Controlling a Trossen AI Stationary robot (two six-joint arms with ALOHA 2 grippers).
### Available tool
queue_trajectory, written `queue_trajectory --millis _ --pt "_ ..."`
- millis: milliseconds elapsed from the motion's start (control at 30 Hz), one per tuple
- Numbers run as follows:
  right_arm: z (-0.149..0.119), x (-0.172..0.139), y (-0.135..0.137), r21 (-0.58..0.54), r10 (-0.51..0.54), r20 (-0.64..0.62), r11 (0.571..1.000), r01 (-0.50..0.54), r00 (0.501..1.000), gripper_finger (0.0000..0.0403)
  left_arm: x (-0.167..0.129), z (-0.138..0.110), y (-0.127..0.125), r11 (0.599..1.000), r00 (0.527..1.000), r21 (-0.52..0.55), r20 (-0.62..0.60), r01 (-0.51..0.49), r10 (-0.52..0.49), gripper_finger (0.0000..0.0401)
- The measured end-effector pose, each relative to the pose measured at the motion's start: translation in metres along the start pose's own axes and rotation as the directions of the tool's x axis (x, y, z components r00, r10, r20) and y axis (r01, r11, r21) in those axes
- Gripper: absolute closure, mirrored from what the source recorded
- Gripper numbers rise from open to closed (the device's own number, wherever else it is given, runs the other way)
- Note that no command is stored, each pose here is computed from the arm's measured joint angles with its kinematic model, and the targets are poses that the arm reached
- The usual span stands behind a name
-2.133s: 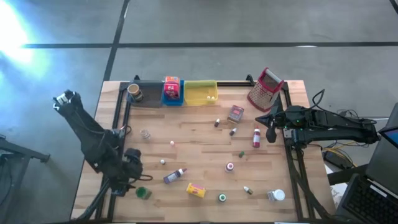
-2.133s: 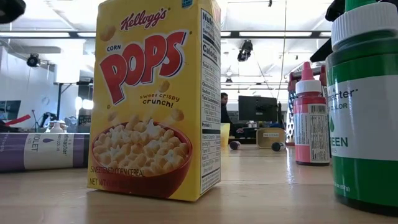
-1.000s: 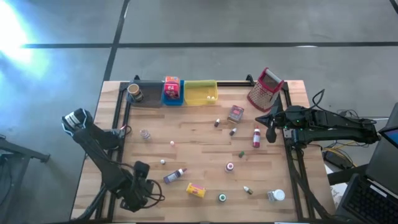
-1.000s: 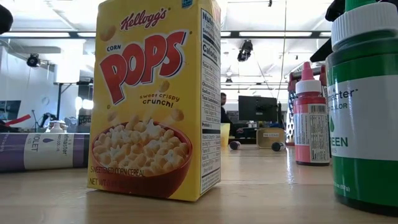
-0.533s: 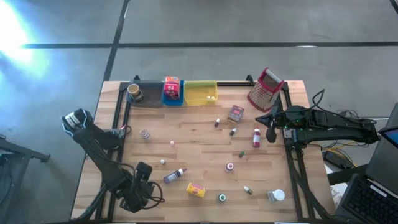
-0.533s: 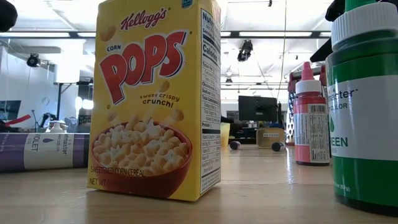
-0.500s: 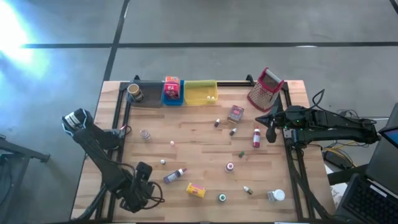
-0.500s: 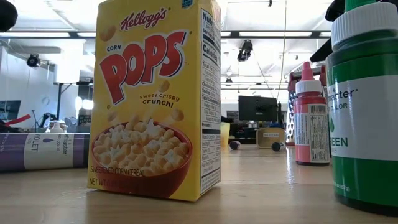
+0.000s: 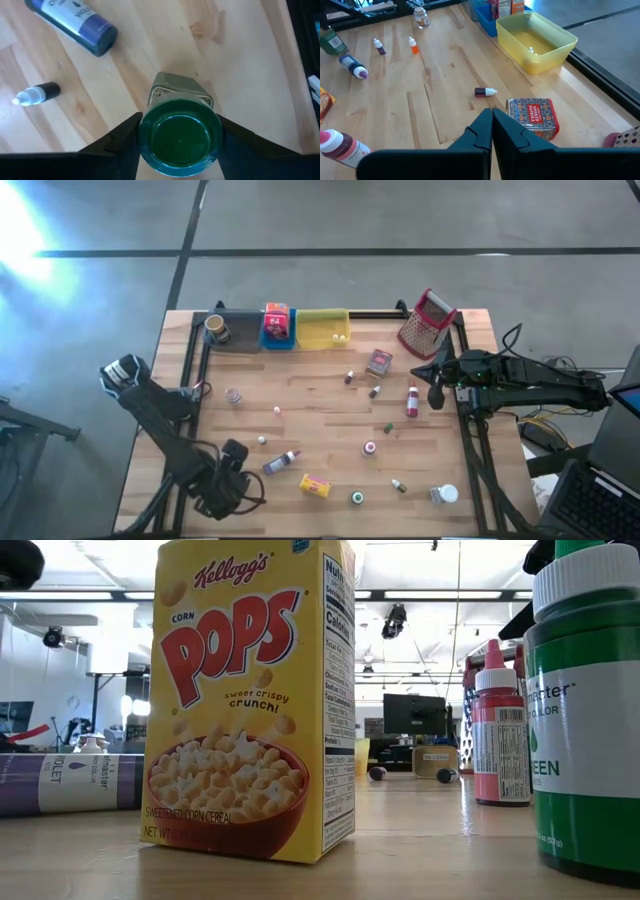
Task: Pick & Place Kitchen Items
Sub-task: Put the green seasoning bottle into the black bin
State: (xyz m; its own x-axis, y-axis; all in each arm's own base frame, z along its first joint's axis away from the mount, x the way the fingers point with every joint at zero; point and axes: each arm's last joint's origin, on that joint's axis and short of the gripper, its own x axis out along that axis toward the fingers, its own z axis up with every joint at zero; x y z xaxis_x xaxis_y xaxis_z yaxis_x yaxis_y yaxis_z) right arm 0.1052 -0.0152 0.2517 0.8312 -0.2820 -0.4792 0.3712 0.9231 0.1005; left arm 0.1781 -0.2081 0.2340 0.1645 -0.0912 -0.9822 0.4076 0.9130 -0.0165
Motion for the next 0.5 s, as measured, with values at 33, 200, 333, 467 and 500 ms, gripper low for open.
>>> queue_trajectory --millis 33,200,333,467,500 --pt "0.0 0.0 0.0 0.0 0.0 0.0 1.0 0.0 1.0 0.0394 0.0 0.0 0.001 1.0 1.0 -0.003 0.001 -0.004 0.004 0.0187" --pt "0.0 0.0 0.0 0.0 0.0 0.0 1.0 0.0 1.0 0.0394 -0.016 -0.002 0.007 1.0 1.0 -0.015 0.026 -0.009 0.01 0.0185" --pt "0.0 0.0 0.0 0.0 0.0 0.0 1.0 0.0 1.0 0.0394 -0.042 -0.007 0.014 0.998 0.994 -0.027 0.094 -0.062 0.064 0.019" --pt "0.0 0.0 0.0 0.0 0.0 0.001 1.0 0.0 1.0 0.0394 -0.075 -0.016 0.03 0.974 0.955 -0.073 0.194 -0.213 0.224 0.0187" --pt "0.0 0.0 0.0 0.0 0.0 0.0 1.0 0.0 1.0 0.0394 -0.083 -0.019 0.036 0.96 0.935 -0.1 0.218 -0.263 0.279 0.0187"
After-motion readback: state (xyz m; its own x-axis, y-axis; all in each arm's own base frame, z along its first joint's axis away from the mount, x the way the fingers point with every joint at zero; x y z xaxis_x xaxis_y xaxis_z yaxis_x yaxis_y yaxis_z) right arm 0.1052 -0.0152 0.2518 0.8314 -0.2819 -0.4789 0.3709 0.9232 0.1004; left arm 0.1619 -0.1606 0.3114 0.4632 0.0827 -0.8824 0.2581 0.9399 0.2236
